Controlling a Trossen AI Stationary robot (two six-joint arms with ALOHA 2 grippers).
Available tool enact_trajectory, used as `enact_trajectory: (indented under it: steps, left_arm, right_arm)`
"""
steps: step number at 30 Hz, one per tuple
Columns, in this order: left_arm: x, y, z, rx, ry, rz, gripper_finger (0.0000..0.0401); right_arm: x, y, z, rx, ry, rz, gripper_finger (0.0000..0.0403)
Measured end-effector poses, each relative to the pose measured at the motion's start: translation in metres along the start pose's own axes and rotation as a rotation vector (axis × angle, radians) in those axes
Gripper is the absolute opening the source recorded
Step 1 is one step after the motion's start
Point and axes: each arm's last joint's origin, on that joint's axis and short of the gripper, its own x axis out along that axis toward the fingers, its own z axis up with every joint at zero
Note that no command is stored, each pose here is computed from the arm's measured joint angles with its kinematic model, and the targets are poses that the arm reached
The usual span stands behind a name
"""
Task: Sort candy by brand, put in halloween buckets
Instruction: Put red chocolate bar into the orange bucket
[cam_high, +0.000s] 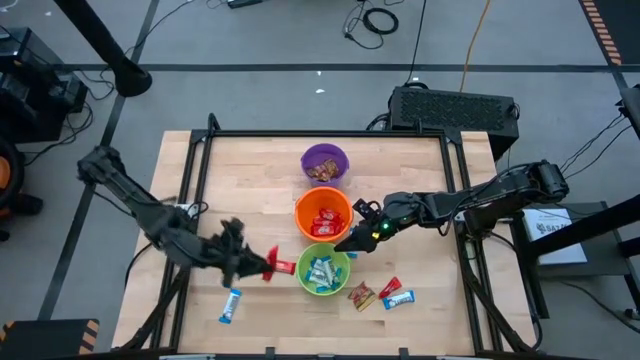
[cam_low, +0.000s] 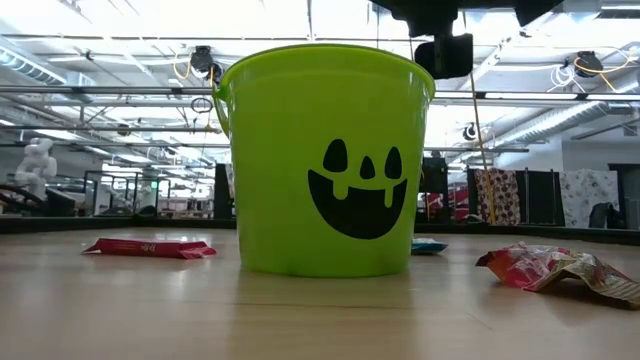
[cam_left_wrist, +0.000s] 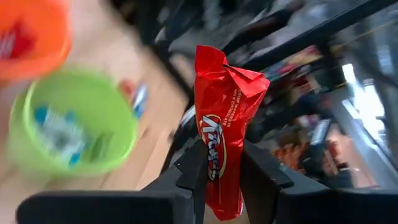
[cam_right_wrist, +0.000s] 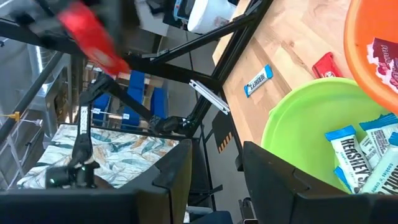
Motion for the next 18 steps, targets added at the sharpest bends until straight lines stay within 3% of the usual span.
enact_trajectory:
  steps: [6,13,18]
  left_arm:
    - [-0.026,-0.020,0.036,0.133,-0.186,-0.206,0.0083]
    - [-0.047,-0.050,0.055,0.433,-0.284,-0.676,0.0084]
    - [-0.050,-0.049,0.065,0.465,-0.360,-0.659,0.0084]
  right_arm:
    - [0.000,0.000,0.000,-0.005,-0.001,0.000,0.0135]
    - [0.000,0.002,0.001,-0.020,-0.008,0.019,0.0135]
    - [-0.001,0.003,0.003,-0.031,-0.019,0.031,0.0135]
